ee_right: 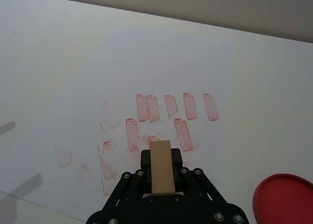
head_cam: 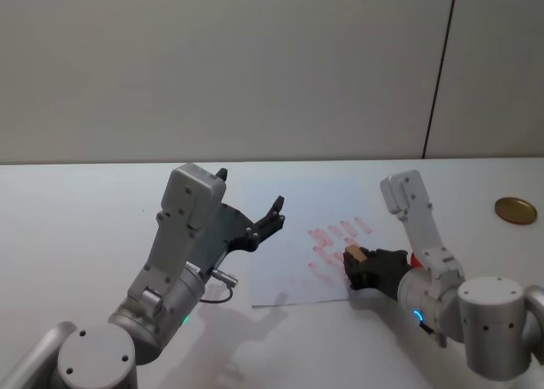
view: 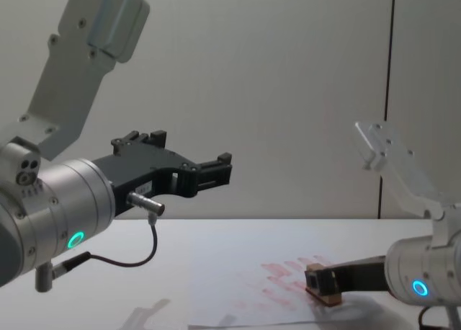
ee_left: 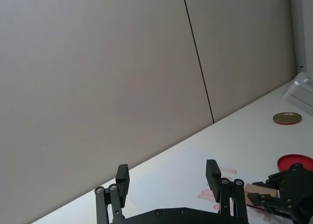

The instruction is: Use the one hand to pick up the stamp and affix it onto the A4 paper.

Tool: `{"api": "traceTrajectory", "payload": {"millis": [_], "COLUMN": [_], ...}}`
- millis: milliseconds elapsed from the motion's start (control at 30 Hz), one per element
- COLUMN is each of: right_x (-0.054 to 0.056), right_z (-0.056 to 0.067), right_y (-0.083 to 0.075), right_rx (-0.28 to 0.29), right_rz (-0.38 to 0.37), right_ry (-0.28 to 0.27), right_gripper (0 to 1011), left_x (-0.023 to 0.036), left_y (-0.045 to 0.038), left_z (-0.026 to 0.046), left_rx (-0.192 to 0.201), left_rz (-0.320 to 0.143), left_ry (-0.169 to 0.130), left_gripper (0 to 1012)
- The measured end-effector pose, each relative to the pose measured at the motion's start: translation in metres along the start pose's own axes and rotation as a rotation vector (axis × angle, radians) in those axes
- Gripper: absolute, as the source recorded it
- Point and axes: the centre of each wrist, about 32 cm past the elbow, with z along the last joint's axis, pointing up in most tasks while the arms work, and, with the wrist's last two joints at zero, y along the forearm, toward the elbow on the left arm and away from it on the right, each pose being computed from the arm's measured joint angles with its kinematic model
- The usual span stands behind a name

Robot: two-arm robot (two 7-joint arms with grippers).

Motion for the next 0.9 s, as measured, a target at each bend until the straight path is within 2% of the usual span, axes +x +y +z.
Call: {"api": "traceTrajectory", "payload": {"millis": [433,900], "right_x": [0.0022,0.0026], "right_z": [-0.0055,-0.0057], "right_y": [0.0027,0.004], "right_rx": [-0.031,-0.043], "right_rz": [-0.007,-0.013], "right_ry": [0.006,0.006], "right_gripper": [219,219], "left_x": [0.0,0.0], "left_y": [0.0,0.0], "left_z": [0.0,0.0], "left_rx": [0.0,0.0], "left_rz": [0.0,0.0], "left_ry": [0.0,0.0], "left_gripper": [993,993]}}
